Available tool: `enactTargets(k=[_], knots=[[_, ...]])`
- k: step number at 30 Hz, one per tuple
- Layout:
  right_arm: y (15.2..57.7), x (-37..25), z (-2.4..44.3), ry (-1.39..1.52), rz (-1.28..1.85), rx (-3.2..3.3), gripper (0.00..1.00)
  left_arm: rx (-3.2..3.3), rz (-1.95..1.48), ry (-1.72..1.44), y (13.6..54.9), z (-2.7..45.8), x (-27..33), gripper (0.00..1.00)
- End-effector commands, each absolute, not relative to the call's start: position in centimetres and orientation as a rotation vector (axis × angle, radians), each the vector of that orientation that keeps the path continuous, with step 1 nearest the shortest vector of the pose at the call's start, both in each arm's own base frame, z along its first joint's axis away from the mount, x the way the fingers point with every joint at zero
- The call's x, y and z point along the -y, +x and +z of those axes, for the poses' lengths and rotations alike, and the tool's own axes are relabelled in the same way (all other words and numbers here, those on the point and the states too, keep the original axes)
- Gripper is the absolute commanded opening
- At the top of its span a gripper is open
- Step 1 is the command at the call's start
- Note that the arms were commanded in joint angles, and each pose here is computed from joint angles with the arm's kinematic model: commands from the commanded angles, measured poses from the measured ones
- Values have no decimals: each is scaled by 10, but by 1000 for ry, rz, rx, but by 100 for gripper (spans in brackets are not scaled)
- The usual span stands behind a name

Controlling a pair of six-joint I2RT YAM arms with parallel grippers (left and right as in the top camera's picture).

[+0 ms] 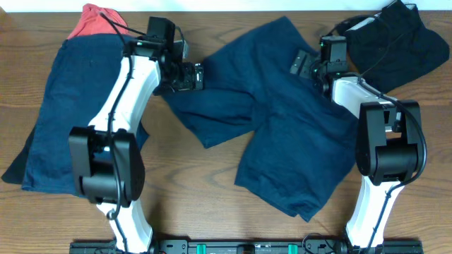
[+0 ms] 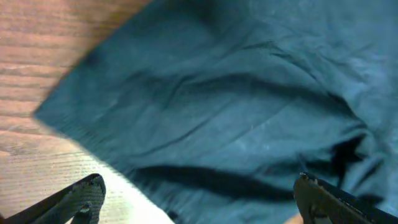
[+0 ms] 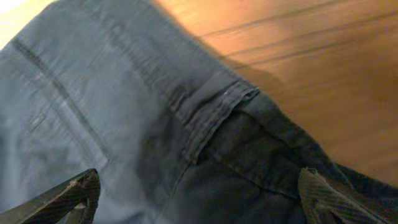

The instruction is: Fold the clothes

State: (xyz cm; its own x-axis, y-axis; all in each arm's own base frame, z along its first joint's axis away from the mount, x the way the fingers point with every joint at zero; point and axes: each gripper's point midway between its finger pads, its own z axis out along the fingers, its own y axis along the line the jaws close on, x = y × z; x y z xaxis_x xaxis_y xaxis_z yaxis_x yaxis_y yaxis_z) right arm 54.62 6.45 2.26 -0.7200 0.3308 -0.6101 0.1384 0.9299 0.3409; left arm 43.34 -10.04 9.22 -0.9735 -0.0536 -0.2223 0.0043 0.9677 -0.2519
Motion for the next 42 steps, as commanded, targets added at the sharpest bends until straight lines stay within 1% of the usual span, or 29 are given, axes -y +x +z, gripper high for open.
enactTargets(k=[1, 5, 9, 14, 19, 24, 25, 28, 32, 33, 42], knots=[[533, -110, 44, 86, 540, -2393, 99, -2961, -246, -96, 431, 58, 82, 98], [525, -110, 73, -9, 506, -2375, 99, -2998, -241, -180, 433, 35, 73, 98], [521, -102, 88, -19, 449, -2373, 99, -3001, -236, -225, 436, 28, 60, 99], [517, -98, 83, -26, 415, -2401, 99, -3002, -229, -308, 435, 31, 40, 99], [516, -98, 82, -35, 411, -2407, 99, -2991, -121, -399, 435, 29, 6, 99], [515, -99, 81, -56, 410, -2407, 99, -2955, -90, -350, 447, 24, -4, 98], [515, -99, 81, -56, 410, -2409, 99, -2954, -90, -350, 448, 22, -4, 100], [514, -99, 81, -55, 410, -2412, 99, -2958, -91, -351, 448, 17, -4, 88], [513, -99, 80, -54, 410, -2417, 99, -2968, -90, -353, 447, 13, -4, 66], [513, -99, 80, -55, 410, -2417, 99, -2968, -90, -353, 447, 13, -4, 64], [512, -99, 79, -55, 411, -2424, 99, -2954, -96, -351, 449, 8, -4, 62]])
